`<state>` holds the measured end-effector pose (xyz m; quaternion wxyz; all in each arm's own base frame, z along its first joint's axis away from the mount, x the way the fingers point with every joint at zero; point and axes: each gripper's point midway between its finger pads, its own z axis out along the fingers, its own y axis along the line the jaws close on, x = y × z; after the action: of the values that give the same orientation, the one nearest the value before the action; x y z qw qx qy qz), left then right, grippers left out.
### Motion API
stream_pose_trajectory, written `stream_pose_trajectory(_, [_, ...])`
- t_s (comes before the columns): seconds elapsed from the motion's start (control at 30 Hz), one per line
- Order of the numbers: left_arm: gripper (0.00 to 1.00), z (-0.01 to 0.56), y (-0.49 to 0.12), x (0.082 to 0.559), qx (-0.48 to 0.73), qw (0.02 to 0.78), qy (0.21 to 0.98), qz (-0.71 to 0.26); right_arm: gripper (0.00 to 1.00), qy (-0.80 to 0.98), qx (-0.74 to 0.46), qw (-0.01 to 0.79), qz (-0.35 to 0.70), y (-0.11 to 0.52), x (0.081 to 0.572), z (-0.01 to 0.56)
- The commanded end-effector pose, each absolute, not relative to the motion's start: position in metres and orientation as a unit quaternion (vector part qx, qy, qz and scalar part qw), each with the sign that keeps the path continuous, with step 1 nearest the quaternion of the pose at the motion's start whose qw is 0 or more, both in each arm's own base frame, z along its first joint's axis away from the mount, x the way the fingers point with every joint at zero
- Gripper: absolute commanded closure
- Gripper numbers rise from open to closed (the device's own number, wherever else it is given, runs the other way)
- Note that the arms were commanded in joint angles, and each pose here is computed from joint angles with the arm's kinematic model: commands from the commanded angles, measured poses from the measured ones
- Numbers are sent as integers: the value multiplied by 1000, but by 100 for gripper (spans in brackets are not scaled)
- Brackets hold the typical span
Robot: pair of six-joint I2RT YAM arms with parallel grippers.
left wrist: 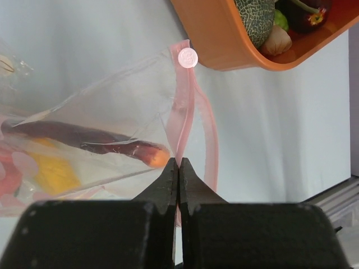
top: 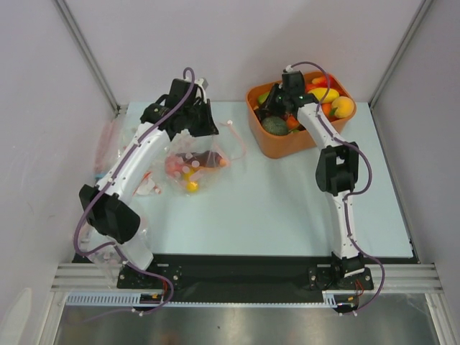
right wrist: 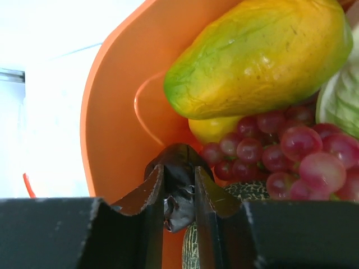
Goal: Place the food in the zip-top bag and seal the zipper
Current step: Pick up the fake fruit from the bin.
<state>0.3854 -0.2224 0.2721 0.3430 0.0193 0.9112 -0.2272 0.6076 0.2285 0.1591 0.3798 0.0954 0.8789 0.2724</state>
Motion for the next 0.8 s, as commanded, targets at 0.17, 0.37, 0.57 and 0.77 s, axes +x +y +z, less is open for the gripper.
stream_pose_trajectory(0.17, [100, 282, -261, 389, 33, 332, 894, -298, 89, 828, 91, 477, 280, 178, 576, 280])
stream_pose_trajectory(0.37, [100, 281, -273, 386, 45, 325, 891, -313, 100, 822, 97, 480, 291, 164, 536, 306])
stream_pose_trajectory(0.57, [100, 284, -278, 375, 57, 326, 887, -324, 100, 805, 47, 479, 346, 181, 482, 336])
stream_pose_trajectory(0.77, [100, 284, -278, 364, 66, 331, 881, -331, 100, 786, -35, 472, 398, 226, 409, 368])
